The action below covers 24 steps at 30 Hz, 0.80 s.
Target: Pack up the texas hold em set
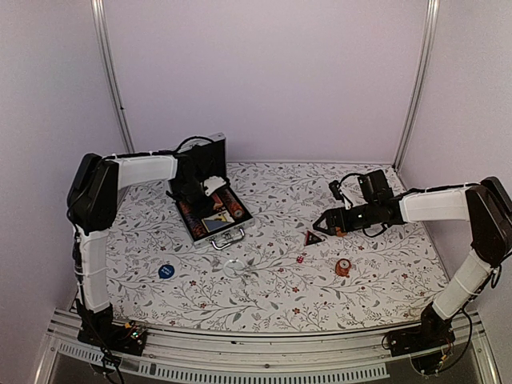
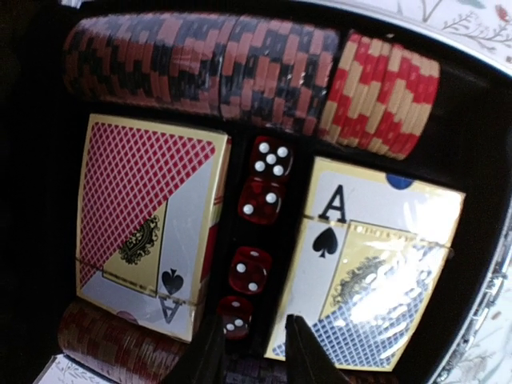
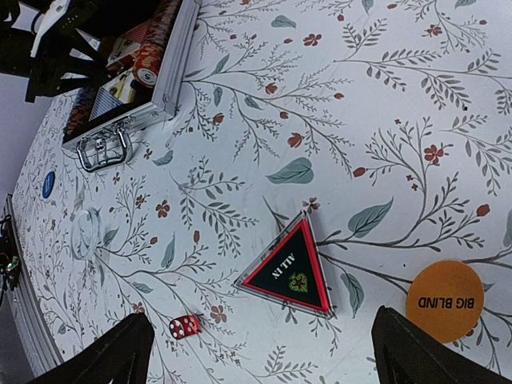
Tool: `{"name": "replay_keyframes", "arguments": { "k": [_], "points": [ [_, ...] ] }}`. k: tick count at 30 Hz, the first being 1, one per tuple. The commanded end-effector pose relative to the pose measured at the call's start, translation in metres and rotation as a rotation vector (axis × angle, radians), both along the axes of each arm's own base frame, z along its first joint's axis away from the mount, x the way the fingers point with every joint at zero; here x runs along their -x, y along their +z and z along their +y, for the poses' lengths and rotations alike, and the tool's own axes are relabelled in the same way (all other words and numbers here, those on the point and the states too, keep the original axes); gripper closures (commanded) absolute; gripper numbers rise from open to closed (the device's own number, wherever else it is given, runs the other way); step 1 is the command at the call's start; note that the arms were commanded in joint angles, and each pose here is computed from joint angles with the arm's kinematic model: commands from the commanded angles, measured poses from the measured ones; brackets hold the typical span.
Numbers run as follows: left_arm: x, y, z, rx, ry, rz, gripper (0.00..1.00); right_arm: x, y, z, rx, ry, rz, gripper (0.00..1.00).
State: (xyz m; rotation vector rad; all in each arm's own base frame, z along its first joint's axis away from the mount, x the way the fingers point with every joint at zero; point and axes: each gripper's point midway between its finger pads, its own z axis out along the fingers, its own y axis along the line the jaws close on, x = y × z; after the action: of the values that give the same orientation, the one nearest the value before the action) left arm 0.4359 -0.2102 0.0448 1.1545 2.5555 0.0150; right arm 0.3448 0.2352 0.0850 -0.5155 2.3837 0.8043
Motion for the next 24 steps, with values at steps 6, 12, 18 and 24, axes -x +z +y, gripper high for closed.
{"name": "replay_keyframes", "arguments": {
  "k": [6, 12, 18, 24],
  "points": [
    [-0.001, 0.065, -0.026, 0.217, -0.007, -0.076, 0.65, -0.001, 0.004, 0.002, 0.001, 0.008, -0.014, 0.01],
    [0.018, 0.098, -0.075, 0.34, -0.079, -0.136, 0.53, -0.002, 0.008, -0.001, 0.006, -0.006, -0.027, 0.01],
    [0.06, 0.102, -0.141, 0.405, -0.166, -0.152, 0.39, -0.007, 0.015, -0.012, 0.016, -0.042, -0.048, 0.01],
    [0.106, 0.082, -0.211, 0.432, -0.218, -0.085, 0.36, -0.013, 0.021, -0.024, 0.032, -0.097, -0.069, 0.01]
  ]
}}
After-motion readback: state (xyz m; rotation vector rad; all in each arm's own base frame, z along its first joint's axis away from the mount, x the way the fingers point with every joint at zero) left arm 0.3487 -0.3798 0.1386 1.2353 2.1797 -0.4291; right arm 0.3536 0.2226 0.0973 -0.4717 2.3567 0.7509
